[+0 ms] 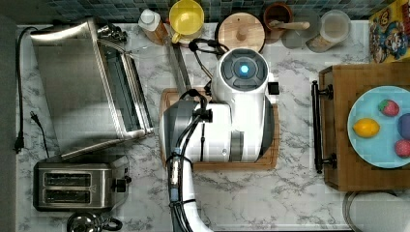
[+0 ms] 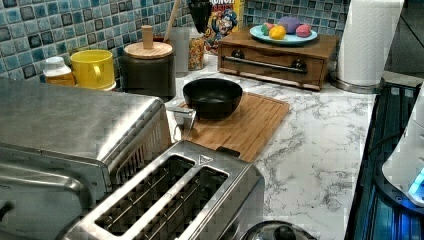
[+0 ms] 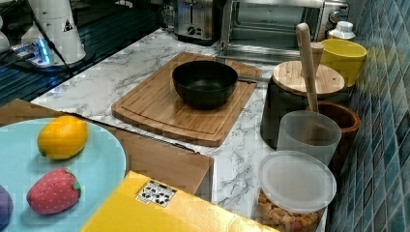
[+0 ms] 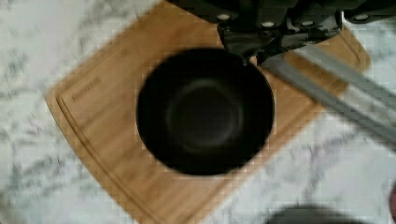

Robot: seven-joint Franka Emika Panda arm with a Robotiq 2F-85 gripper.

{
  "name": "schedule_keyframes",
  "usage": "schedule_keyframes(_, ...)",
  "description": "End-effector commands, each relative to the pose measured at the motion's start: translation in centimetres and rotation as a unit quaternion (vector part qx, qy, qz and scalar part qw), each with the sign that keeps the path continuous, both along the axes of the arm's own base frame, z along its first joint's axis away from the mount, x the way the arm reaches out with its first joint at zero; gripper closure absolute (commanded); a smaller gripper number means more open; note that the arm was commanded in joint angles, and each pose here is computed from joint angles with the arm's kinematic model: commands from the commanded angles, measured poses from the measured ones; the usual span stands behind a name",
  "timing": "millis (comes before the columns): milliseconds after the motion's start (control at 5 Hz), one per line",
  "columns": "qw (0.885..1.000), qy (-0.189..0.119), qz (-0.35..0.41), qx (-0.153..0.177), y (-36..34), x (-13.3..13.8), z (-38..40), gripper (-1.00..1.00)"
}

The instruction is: Pick up the bowl.

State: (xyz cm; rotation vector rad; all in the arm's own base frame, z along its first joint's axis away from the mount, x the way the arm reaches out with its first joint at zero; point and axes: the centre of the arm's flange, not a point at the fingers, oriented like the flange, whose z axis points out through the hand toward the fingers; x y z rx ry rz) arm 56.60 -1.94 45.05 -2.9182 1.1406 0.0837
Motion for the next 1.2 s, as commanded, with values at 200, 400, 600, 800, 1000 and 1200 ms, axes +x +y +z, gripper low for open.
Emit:
schedule_keyframes(200,0.998,-0.025,-0.024,-0.049,-6.4,-4.6,-1.8,1.00)
schedule_keyframes(400,0.998,-0.032,-0.001,-0.050,-7.3,-5.0,-2.0,0.00)
schedule_keyframes(600,0.998,-0.030,0.029,-0.046,-8.7,-5.8,-3.2,0.00)
schedule_keyframes(800,0.997,-0.018,0.061,-0.043,-9.5,-6.5,-6.3,0.00)
schedule_keyframes(1000,0.997,-0.014,0.072,-0.019,-10.1,-7.9,-10.4,0.00)
schedule_keyframes(1200,0.996,-0.023,0.084,-0.008,-10.1,-8.8,-12.2,0.00)
